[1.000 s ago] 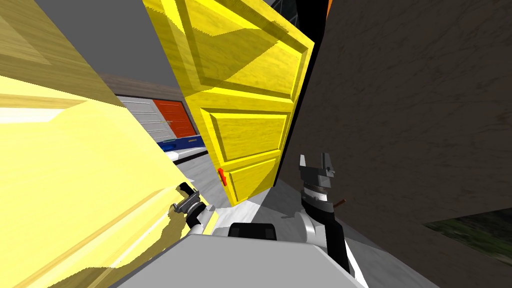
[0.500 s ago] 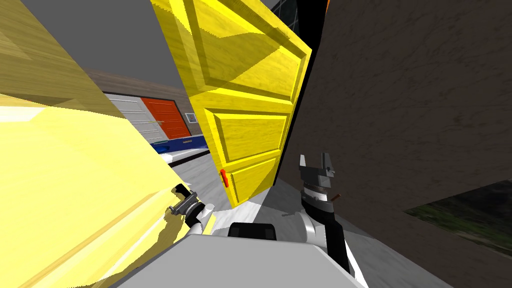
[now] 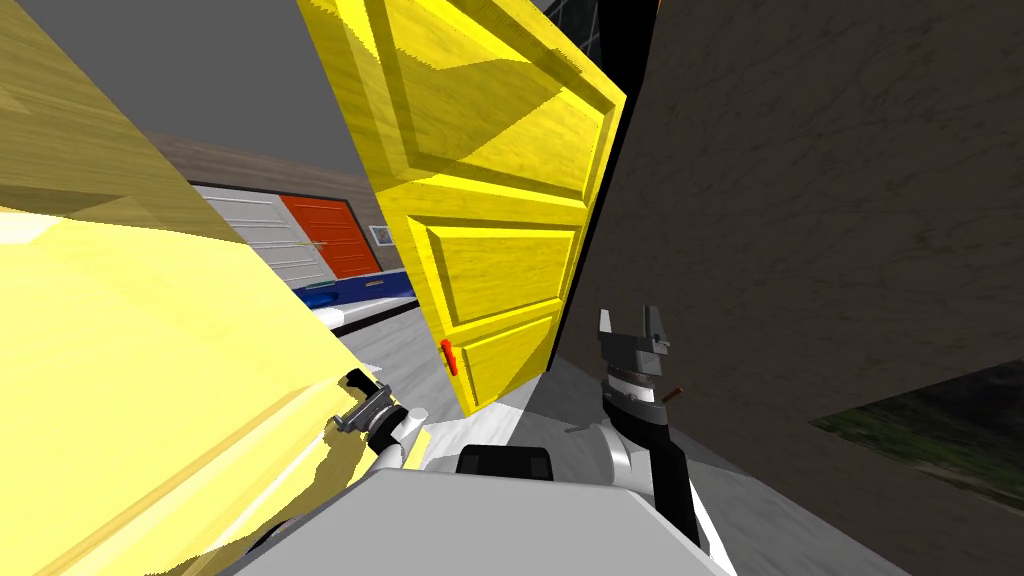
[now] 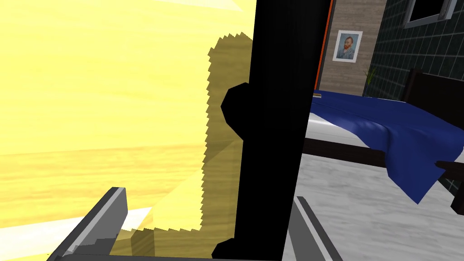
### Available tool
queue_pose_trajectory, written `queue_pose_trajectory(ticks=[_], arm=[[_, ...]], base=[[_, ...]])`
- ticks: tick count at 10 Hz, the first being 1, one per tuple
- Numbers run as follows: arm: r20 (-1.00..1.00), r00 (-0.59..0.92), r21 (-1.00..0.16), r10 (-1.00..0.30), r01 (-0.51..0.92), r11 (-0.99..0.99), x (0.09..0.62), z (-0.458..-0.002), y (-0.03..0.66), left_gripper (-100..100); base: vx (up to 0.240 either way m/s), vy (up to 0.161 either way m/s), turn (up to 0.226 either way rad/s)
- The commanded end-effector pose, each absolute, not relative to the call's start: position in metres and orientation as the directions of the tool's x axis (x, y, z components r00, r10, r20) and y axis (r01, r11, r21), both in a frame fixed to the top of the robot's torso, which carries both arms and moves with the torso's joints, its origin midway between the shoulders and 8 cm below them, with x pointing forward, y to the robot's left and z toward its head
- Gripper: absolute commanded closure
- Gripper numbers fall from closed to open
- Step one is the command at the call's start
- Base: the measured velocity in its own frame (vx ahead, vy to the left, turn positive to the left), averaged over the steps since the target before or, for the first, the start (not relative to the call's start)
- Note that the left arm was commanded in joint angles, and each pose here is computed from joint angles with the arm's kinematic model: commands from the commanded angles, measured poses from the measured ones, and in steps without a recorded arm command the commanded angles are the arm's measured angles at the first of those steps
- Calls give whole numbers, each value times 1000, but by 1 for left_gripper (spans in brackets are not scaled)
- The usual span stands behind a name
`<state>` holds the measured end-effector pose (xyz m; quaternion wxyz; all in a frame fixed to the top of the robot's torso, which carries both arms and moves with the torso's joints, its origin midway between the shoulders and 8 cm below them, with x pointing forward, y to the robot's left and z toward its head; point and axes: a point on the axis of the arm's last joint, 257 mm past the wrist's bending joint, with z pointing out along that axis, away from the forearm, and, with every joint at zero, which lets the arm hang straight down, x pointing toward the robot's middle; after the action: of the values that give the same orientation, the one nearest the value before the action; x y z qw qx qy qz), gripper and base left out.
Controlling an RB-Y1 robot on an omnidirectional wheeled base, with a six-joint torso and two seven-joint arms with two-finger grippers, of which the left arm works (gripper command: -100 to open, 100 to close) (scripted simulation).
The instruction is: Push the door open
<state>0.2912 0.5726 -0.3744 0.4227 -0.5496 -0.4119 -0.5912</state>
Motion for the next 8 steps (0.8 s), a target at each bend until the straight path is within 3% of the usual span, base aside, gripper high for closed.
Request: queue_pose_trajectory(ticks=[1, 5, 8], arm=[[998, -18, 3, -57, 967, -256, 266, -377, 580, 100], [998, -14, 2, -61, 981, -196, 247, -377, 588, 100], [998, -14, 2, -61, 981, -196, 247, -377, 588, 100]], base=[[-12, 60, -91], [-1, 80, -56], [4, 15, 8]])
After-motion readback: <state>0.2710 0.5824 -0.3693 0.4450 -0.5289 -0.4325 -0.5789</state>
